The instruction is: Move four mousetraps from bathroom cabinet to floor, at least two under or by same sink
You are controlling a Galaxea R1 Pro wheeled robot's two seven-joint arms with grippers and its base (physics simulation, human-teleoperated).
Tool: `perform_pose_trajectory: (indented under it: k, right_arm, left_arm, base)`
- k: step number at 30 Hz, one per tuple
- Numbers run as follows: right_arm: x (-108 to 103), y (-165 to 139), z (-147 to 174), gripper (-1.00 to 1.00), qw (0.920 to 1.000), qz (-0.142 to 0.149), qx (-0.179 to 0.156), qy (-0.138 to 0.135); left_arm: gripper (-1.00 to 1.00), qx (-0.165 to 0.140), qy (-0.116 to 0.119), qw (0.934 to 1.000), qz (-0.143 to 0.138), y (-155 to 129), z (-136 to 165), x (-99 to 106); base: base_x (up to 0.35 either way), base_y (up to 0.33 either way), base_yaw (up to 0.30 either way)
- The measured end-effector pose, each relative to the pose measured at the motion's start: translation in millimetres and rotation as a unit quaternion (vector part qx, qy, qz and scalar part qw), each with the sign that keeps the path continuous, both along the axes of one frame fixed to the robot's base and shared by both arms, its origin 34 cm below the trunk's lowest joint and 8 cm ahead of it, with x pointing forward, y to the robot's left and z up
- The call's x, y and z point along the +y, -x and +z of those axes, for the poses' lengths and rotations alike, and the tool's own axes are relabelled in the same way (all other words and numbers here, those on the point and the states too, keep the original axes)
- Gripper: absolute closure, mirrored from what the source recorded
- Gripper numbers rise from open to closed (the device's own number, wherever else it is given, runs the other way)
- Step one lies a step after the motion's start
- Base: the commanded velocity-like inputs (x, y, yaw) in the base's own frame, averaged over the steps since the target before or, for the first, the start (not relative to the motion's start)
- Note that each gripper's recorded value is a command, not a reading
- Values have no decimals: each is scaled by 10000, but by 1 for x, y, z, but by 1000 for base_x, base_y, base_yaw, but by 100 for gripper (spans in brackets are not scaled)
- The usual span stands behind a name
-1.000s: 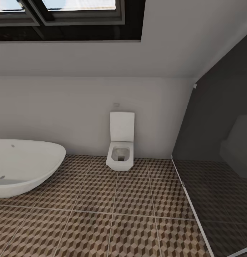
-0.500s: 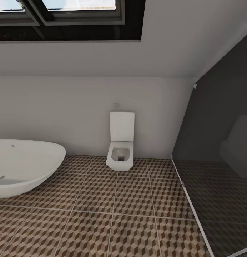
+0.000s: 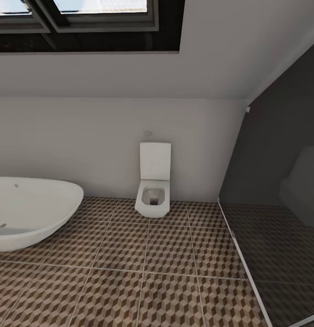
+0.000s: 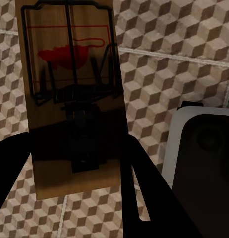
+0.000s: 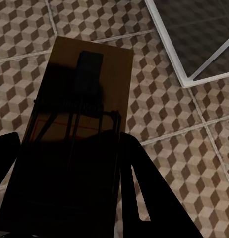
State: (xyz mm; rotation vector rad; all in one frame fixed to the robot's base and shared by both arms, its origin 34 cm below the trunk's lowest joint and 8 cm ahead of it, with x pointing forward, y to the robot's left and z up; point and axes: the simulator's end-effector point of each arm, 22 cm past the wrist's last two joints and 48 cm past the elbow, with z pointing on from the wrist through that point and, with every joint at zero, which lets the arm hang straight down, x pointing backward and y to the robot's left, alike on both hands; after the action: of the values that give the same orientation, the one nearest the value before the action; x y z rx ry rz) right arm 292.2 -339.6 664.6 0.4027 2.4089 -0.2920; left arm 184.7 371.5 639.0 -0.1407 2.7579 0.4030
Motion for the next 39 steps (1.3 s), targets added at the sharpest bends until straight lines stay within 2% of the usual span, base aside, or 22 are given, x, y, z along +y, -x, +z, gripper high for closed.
perform_pose_trajectory:
  k: [39]
  right_arm:
    - [0,0,0,100,10000,0,-1,0]
  left_arm:
    - [100,0,0,10000,0,0,0,0]
  base:
    - [0,0,0]
